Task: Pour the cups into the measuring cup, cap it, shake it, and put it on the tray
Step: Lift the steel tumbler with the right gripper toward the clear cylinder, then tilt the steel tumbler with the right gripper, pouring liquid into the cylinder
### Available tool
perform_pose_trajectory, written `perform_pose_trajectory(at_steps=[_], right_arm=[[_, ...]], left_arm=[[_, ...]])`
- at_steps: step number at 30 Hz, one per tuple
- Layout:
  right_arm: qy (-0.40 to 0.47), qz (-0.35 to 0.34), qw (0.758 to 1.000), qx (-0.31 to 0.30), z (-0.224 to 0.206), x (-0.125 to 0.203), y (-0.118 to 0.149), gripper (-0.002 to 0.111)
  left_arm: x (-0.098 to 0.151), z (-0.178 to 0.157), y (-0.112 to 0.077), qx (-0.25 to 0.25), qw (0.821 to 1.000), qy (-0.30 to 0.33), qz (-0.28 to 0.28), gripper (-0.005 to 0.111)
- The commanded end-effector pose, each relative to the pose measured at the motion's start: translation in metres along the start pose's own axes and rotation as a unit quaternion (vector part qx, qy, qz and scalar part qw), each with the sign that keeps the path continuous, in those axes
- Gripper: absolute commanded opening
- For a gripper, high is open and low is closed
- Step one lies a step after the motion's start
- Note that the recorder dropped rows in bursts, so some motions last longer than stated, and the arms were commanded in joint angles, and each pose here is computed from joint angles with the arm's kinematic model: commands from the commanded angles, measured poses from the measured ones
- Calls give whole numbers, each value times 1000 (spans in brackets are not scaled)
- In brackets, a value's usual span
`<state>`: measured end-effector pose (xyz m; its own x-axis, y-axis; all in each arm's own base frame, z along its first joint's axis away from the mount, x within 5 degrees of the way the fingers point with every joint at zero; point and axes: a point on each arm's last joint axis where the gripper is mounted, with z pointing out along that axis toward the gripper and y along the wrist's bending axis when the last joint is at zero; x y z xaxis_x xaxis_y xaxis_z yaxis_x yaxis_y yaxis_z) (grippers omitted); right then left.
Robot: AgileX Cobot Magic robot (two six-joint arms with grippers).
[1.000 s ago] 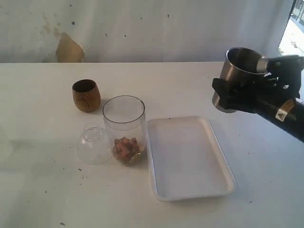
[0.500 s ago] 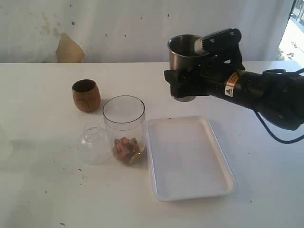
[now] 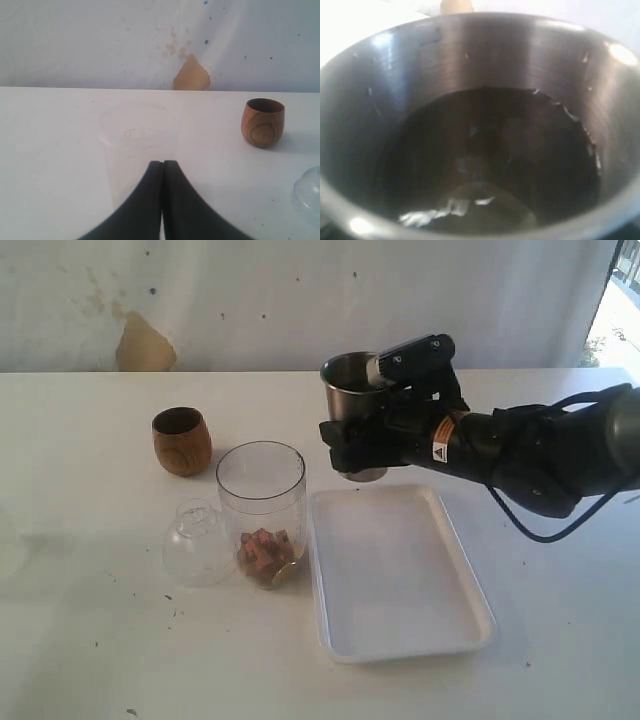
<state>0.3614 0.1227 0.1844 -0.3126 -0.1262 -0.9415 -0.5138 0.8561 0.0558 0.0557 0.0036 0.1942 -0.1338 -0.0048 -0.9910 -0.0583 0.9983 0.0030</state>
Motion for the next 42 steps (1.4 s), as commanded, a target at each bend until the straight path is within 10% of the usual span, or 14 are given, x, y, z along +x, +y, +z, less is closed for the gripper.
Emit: perform_pose_trajectory(at_steps=[1, 42], right_arm=[[-52, -19, 998, -23, 2, -14, 7, 0], [-82, -269, 959, -28, 6, -31, 9, 0]], left_arm=[[0, 0, 0, 0, 1000, -5, -1, 0], [0, 0, 0, 0, 1000, -5, -1, 0]])
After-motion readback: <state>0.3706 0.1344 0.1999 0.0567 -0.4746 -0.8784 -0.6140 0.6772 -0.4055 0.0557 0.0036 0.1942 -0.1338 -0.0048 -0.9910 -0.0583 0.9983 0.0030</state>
